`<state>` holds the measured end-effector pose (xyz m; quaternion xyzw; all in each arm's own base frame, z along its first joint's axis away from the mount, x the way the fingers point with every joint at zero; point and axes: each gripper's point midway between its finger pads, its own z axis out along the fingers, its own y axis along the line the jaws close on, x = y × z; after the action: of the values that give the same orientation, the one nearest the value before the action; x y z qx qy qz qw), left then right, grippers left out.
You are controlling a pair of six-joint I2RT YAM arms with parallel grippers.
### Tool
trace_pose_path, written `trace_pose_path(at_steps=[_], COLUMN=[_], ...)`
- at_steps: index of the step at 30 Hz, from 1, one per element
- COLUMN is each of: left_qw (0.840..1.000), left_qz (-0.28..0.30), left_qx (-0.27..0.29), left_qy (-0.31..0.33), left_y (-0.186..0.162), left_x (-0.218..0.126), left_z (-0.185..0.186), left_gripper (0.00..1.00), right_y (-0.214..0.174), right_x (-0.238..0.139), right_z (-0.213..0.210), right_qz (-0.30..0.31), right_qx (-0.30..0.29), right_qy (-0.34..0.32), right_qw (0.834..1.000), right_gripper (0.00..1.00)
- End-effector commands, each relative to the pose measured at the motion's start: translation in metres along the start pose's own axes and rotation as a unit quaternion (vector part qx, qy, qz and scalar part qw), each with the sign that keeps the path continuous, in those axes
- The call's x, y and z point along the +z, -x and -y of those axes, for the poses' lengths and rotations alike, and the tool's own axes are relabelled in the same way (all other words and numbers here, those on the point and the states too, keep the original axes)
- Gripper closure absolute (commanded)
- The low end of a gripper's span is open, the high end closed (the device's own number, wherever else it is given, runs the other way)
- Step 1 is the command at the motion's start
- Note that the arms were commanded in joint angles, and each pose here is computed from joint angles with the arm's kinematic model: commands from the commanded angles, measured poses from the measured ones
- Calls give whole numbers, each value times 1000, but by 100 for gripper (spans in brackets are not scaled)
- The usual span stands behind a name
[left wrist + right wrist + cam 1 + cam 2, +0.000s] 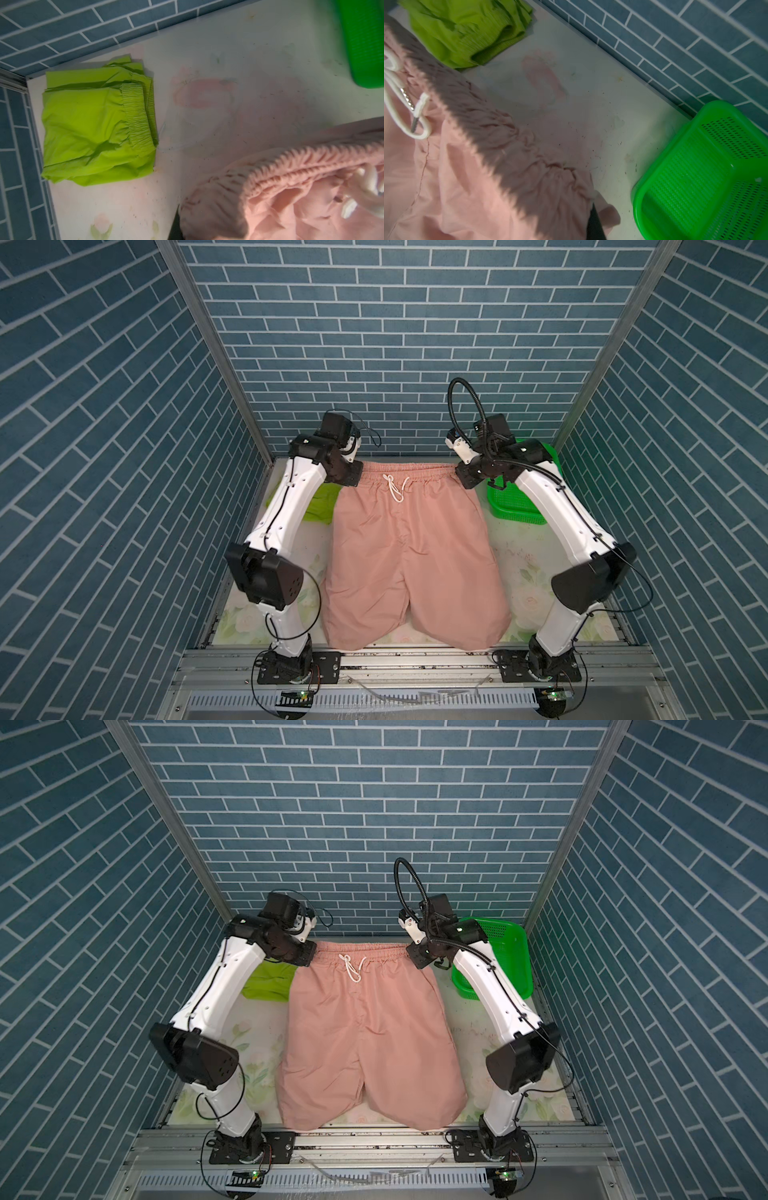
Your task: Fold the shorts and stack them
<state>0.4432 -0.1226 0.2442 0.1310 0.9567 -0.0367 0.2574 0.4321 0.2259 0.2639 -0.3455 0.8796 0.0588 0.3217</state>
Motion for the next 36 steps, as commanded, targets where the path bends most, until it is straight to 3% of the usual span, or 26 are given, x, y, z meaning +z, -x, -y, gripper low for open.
trace_pose_path(at_steps=[1,5,9,10,13,16,19,21,26,33,36], left_qw=[997,995,994,993,993,992,992,992,983,975,977], left_qz=[38,47,12,-2,-21,-13,3,0,-41,-22,-7], left_qx=[-41,-71,-94,-97,-94,-100,-106,-112,-172,-204,-202], left_qy=[58,45,56,62,66,73,68,62,59,80,69], left_y=[27,42,41,38,33,35,38,34,1,-12,-13], left_x=[31,84,124,132,143,135,124,124,128,95,82], left_z=[-44,-64,-84,-87,-92,-99,-103,-106,-127,-149,-143], left_gripper=[100,100,100,100,99,89,74,73,77,100,100], right_y=[24,40,59,61,67,79,87,80,-5,-166,-224], right_x=[52,125,170,179,190,175,141,116,70,36,26], right_z=[43,61,67,66,59,53,42,28,-3,-30,-25], right_qz=[33,40,65,70,88,114,124,111,24,-56,-109], right_qx=[-4,-4,8,13,34,61,90,114,189,307,321], right_qy=[-36,-46,-37,-31,-7,20,56,85,92,8,-60], right_qw=[999,998,997,997,996,991,987,984,977,950,939], right_gripper=[100,100,100,96,62,38,33,32,33,33,32])
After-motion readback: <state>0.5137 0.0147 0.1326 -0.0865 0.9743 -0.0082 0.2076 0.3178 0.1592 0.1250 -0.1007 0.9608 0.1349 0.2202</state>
